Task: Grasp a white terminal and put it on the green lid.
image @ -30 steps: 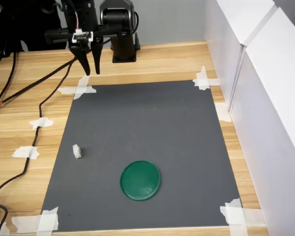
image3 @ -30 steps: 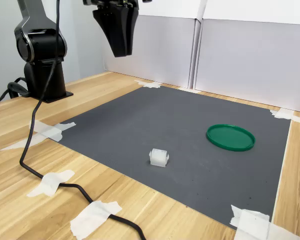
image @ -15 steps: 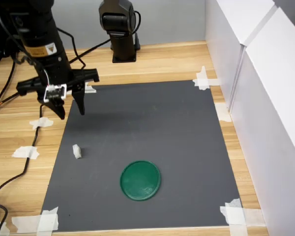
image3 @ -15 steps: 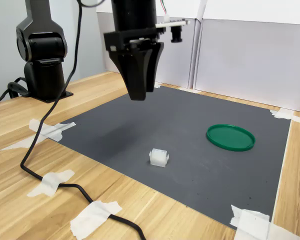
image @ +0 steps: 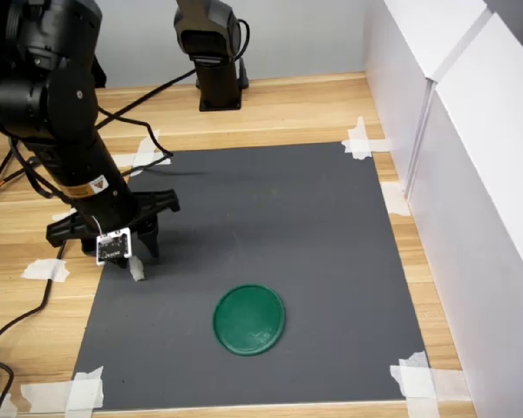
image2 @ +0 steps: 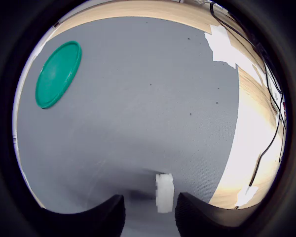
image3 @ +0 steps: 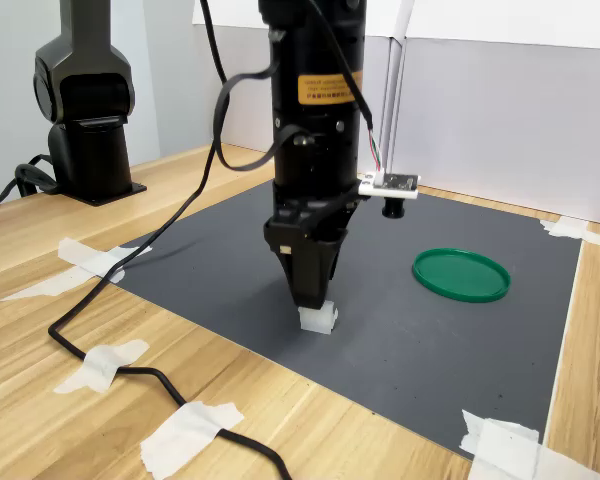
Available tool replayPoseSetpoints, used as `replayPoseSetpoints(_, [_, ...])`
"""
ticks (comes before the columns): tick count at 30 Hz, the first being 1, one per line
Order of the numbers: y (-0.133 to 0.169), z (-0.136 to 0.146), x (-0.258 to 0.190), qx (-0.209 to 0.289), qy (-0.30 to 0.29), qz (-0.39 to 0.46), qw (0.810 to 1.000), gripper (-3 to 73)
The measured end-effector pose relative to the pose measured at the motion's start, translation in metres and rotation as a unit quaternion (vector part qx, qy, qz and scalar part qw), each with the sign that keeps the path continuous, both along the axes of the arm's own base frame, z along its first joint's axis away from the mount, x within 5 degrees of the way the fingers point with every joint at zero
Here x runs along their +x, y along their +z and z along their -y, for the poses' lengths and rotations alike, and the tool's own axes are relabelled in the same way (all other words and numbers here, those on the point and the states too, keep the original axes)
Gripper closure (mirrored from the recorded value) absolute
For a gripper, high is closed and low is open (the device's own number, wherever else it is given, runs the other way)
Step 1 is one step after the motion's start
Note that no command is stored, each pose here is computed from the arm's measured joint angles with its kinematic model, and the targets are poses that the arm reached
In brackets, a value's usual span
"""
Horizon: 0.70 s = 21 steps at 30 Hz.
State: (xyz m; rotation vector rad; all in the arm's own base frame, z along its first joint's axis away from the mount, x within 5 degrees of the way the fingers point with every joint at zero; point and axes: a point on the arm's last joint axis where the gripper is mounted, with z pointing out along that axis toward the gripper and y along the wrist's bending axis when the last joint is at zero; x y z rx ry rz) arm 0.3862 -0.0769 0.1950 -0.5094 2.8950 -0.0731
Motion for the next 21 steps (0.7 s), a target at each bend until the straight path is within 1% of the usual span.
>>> replayPoseSetpoints(8, [-0.014,0.002,0.004,-0.007,0.009,-0.008,1.000,25.1])
replayPoseSetpoints(21, [-0.015,0.003,0.006,-0.013,0.011,0.002,1.000,25.1])
